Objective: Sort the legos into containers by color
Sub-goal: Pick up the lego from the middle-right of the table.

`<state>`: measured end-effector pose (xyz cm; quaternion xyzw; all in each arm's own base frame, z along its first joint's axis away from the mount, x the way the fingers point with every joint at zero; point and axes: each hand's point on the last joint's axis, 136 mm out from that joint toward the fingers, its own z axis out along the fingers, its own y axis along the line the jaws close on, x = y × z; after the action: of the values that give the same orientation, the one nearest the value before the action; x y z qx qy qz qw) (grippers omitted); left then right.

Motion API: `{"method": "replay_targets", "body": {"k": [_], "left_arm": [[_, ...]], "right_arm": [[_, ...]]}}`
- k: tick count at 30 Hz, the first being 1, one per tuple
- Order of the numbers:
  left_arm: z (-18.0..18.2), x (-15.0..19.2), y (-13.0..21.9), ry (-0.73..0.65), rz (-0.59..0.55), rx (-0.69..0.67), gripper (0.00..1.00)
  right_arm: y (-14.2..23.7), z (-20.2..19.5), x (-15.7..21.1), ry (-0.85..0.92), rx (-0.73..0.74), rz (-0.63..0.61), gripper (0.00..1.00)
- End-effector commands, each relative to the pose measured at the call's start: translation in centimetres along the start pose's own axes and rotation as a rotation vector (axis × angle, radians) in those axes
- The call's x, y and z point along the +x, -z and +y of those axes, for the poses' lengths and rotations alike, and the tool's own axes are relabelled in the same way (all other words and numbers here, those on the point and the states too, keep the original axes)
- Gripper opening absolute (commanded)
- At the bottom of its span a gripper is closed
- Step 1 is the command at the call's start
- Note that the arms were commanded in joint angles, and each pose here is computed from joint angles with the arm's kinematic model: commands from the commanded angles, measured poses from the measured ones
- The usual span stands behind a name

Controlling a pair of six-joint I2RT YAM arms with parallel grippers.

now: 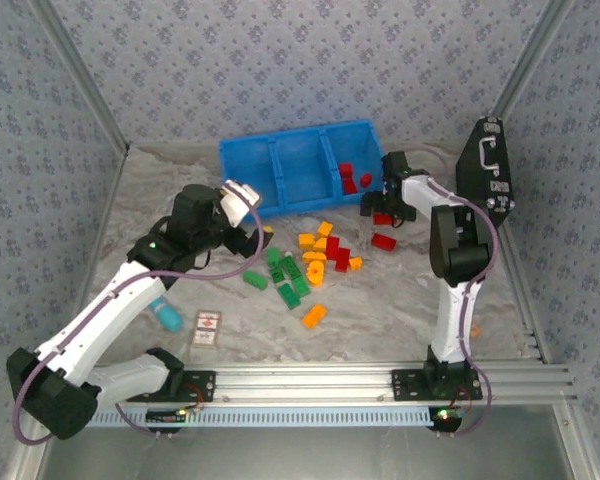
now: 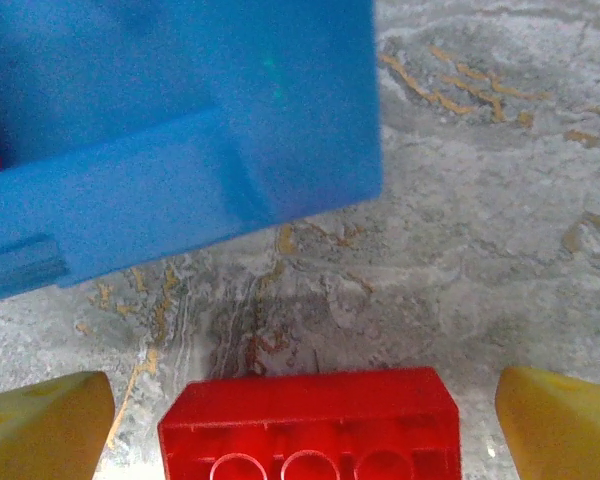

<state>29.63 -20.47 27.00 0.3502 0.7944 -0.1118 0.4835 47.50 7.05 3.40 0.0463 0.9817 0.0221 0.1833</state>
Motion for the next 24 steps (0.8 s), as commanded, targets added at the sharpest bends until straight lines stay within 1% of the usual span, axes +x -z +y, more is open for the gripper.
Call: {"method": "replay_targets", "body": {"k": [1,3,5,11,13,17,19,22,24], "left_arm": [[0.2,0.2,-1.1,-0.022,0.013,-0.009,1.0],[0.6,0.9,-2.1,-0.02,0.047,-0.017,1.0],[0.8,1.3,-2.7,-0.016,0.07,-0.015,1.0],[0.7,1.2,-3.1,-0.014,0.071,-0.005,1.0],[0.8,1.2,-2.9,-0.014,0.067,-0.008,1.0],[0.8,1.0,-2.4,-0.011,0.055,-0.011,1.0],[0.8,0.7,-2.1,-0.009,0.044,-0.014,1.0],[0.8,0.4,-1.5,-0.009,0.03,-0.018,1.0],[1.0,0.3,-1.1,-0.01,0.024,-0.028,1.0]], "right_arm": [[-0.3,-0.3,-0.9,-0.011,0.013,-0.004,1.0],[-0.8,-0.3,-0.6,-0.015,0.013,0.016,0.99],[-1.0,-0.1,-0.4,-0.011,0.012,0.026,0.96],[-0.9,-0.2,0.9,0.009,0.029,0.07,0.8],[-0.8,-0.4,1.3,0.005,0.038,0.075,0.74],[-0.4,-0.9,1.8,0.006,0.059,0.075,0.56],[0.1,-1.0,1.8,0.006,0.064,0.071,0.49],[1.8,-0.8,0.9,0.006,0.054,0.038,0.46],[3.4,-0.3,-0.3,0.009,0.042,-0.001,0.44]]}}
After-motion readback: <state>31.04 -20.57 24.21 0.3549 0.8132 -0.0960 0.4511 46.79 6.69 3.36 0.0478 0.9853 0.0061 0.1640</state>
